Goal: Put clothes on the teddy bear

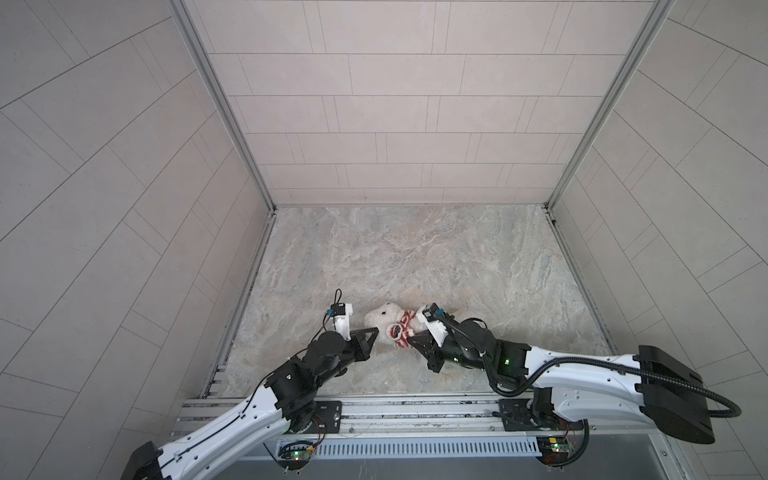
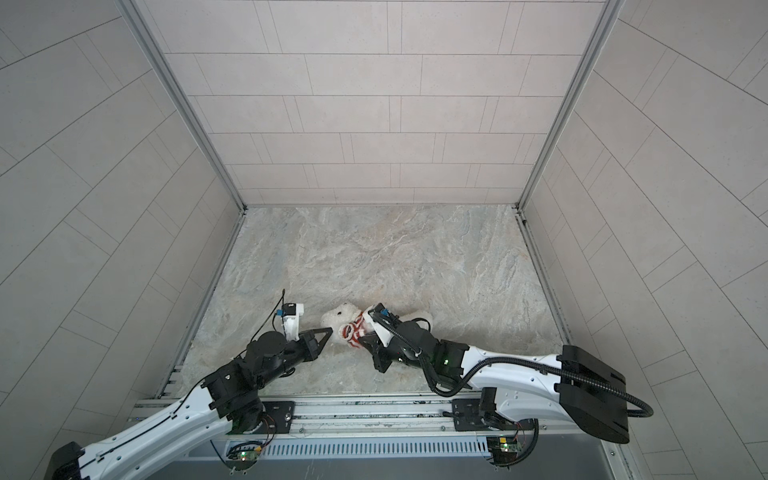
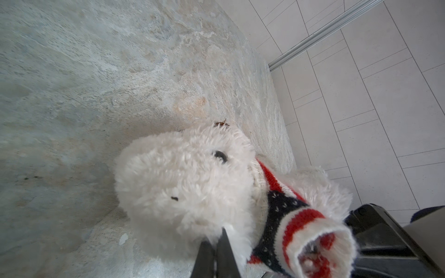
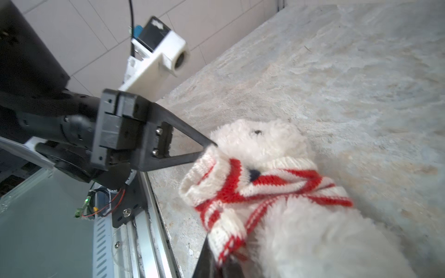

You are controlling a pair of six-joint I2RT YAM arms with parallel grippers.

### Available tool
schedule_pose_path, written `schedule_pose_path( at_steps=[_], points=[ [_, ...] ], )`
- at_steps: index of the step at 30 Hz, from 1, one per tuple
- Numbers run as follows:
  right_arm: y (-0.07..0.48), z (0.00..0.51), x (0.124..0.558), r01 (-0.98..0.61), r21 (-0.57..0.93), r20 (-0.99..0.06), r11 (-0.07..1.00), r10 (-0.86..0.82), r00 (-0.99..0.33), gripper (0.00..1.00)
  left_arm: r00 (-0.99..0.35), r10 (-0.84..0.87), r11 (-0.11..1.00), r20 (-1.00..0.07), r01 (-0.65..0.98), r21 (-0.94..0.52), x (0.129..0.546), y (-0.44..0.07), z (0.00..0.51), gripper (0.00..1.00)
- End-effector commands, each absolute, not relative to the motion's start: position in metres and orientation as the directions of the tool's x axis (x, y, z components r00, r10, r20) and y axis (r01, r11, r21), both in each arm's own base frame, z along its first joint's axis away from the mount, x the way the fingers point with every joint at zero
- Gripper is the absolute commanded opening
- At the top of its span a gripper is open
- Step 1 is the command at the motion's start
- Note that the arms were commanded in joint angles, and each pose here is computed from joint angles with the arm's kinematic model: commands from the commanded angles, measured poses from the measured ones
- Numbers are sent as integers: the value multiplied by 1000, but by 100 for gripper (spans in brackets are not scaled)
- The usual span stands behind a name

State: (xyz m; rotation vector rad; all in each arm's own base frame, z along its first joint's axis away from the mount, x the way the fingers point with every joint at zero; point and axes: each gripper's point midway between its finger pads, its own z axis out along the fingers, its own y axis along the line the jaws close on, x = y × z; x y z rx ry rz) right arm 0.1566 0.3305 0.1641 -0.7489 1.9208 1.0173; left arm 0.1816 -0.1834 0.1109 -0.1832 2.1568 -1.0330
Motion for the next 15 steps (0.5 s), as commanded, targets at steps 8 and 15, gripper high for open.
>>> schedule_pose_path(
  at_steps=[8, 15],
  points=[
    [317, 229, 180, -747, 349, -922, 566, 63, -382, 4, -726, -334, 773, -601, 154, -616, 181, -167, 82, 0],
    [260, 213, 189, -624, 282, -936, 729, 67, -345, 5, -713, -346, 786, -610, 134, -603, 177, -155, 77, 0]
  ],
)
